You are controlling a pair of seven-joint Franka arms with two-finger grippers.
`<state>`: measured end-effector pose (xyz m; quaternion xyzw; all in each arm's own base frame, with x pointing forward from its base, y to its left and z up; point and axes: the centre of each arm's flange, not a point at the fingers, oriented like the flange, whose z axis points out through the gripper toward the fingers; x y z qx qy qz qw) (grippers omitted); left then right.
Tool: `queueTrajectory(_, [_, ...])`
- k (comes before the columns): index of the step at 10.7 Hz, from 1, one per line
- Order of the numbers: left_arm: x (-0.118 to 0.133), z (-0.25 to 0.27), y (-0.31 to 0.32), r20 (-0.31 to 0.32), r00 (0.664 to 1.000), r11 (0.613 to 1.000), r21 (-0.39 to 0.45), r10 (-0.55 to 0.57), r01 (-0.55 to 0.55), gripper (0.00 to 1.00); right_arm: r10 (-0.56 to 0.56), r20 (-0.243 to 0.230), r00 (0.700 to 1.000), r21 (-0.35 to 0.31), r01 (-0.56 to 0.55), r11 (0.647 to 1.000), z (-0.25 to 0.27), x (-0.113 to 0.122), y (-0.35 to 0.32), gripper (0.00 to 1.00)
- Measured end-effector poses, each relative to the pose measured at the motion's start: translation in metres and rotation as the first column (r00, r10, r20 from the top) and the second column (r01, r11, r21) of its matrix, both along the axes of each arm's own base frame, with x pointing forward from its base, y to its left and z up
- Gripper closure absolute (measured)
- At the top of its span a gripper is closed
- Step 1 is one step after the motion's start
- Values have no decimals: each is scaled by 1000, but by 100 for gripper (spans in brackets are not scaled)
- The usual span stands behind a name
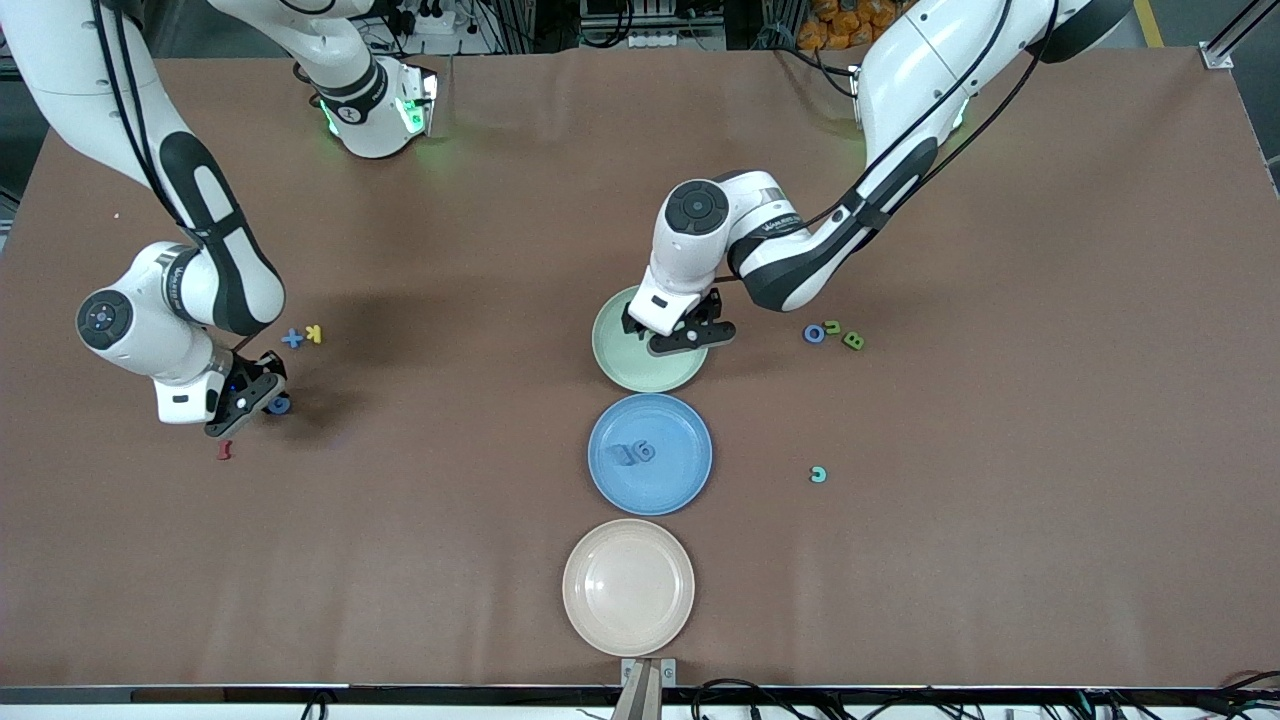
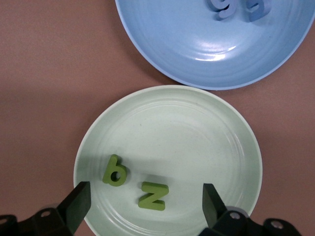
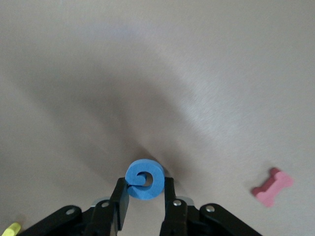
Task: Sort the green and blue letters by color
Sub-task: 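Close the right gripper on the blue c, then carry the blue c with the right gripper into the blue plate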
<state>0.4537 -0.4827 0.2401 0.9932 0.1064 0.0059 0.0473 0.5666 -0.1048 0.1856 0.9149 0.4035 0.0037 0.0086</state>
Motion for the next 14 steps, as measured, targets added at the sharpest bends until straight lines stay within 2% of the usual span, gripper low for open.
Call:
queueTrajectory(4, [2,1,1,2,1000,1000,-1,3,-3,0,39,88,995,-8,-38,999,33,36,18,67])
queueTrajectory(6, [7,1,4,3,1000,1000,-2,12,-12,0,42,126,991,-5,-41,999,48,53,53,67])
queueTrajectory(8, [15,2,12,6,1000,1000,-3,22,-22,0,-16,150,989,20,14,1000,58,63,112,67])
queueTrajectory(12, [34,5,28,14,1000,1000,-6,25,-25,0,-150,176,973,98,135,986,76,58,267,67])
queueTrajectory(14, [43,4,38,16,999,1000,-4,27,-27,0,-223,168,960,131,203,970,78,46,325,67])
